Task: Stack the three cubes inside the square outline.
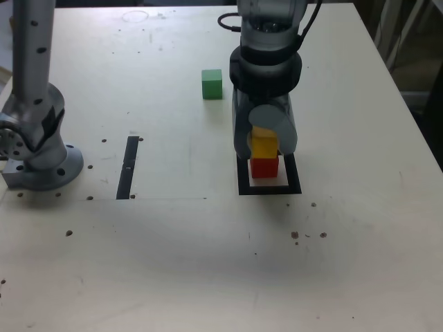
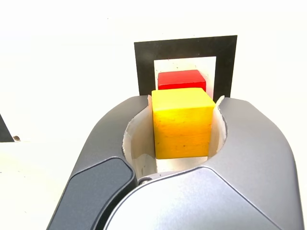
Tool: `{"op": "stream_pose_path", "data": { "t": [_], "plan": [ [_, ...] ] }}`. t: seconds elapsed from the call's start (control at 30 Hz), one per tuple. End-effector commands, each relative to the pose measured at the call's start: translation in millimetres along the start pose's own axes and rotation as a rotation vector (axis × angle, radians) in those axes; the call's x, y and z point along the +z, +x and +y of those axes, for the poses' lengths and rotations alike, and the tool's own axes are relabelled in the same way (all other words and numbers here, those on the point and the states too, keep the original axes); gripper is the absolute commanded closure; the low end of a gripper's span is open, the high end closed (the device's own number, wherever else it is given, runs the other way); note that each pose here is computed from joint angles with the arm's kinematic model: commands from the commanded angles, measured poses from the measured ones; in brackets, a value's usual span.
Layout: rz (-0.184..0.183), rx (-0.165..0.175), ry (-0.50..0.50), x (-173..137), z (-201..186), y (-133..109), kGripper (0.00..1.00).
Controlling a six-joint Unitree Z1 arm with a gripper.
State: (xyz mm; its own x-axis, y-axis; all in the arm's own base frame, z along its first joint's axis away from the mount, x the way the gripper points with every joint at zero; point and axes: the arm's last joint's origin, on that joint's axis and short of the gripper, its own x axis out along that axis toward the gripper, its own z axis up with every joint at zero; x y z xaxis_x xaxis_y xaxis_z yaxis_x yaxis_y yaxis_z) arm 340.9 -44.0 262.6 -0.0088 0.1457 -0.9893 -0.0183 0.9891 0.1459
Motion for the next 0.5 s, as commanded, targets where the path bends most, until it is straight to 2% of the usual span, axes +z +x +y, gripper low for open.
{"op": "stream_pose_path", "data": {
  "t": [0.0, 0.1, 0.3, 0.47],
  "plan": [
    [0.004, 0.005, 0.0, 1.4, 0.7, 2.6, 0.6],
    [0.006, 0.008, -0.002, 1.3, 1.9, 3.7, 0.57],
    [0.012, 0.005, -0.003, 0.9, 2.8, 6.2, 0.39],
    [0.01, -0.002, -0.006, 0.7, 3.2, 9.4, 0.29]
  ]
}}
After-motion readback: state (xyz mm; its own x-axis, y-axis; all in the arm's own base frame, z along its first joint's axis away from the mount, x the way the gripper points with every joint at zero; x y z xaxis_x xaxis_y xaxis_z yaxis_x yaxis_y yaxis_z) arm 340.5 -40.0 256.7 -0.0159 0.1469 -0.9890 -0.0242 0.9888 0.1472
